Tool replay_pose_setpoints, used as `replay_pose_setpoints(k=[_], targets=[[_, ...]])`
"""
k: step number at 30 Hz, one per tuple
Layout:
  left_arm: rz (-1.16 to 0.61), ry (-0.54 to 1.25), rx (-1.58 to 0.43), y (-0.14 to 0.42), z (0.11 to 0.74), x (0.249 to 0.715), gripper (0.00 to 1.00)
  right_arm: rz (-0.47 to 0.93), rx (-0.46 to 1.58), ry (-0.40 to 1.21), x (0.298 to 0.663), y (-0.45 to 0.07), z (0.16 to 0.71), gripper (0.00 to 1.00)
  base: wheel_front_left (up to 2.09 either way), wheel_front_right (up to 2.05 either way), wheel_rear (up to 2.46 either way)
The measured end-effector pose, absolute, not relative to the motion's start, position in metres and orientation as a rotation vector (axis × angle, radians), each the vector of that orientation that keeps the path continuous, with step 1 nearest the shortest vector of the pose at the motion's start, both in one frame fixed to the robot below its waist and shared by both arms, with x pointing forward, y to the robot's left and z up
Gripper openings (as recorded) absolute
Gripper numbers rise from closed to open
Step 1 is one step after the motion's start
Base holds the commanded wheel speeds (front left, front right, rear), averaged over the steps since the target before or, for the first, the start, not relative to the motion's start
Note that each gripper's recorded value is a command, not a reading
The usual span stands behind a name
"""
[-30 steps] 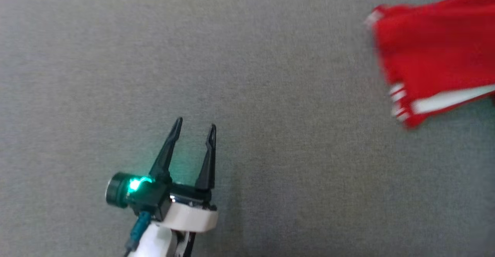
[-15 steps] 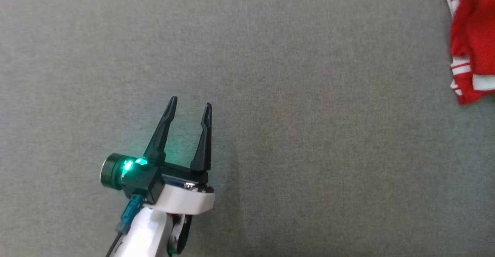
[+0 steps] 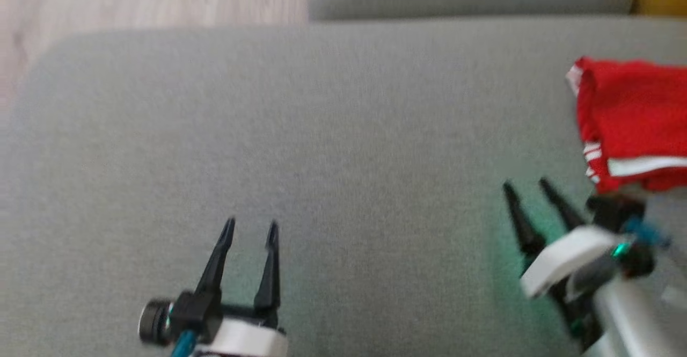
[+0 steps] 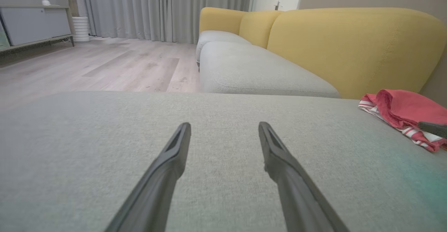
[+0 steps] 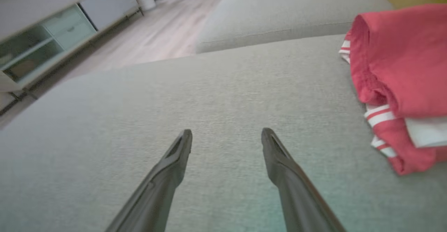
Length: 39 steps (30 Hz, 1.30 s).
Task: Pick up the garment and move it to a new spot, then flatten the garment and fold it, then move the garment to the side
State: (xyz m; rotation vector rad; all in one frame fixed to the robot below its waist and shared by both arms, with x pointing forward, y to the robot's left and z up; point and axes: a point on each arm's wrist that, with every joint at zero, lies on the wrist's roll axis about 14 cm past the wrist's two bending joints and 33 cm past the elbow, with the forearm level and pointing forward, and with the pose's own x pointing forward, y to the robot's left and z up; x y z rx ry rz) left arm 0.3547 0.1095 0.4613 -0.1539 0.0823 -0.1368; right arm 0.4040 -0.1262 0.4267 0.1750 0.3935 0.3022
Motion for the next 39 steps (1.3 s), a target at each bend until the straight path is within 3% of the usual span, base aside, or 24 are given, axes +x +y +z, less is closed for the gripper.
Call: replay_pose_setpoints(k=[7, 15, 21, 32, 33, 39], targets=[[-0.08, 0.048, -0.17, 0.122, 0.471, 0.322, 1.0, 0.335, 0.191, 0.134, 0.376, -0.099, 0.46, 1.0, 0.0, 0.0, 0.0], [-0.057, -0.016, -0.145, 0.131, 0.486, 0.298, 1.0, 0.309, 0.131, -0.007, 0.342, -0.11, 0.49, 1.0, 0.0, 0.0, 0.0], [-0.057, 0.002, -0.139, 0.131, 0.48, 0.284, 1.0, 0.265, 0.132, 0.023, 0.307, -0.119, 0.478, 1.0, 0.0, 0.0, 0.0], [-0.067, -0.005, -0.118, 0.131, 0.481, 0.285, 1.0, 0.247, 0.138, 0.014, 0.302, -0.123, 0.479, 1.0, 0.0, 0.0, 0.0], [-0.067, 0.009, -0.118, 0.131, 0.477, 0.284, 0.0, 0.246, 0.138, 0.027, 0.301, -0.123, 0.475, 0.0, 0.0, 0.0, 0.0], [-0.055, 0.12, -0.119, 0.133, 0.443, 0.271, 0.0, 0.232, 0.143, 0.149, 0.285, -0.126, 0.439, 0.0, 0.0, 0.0, 0.0]])
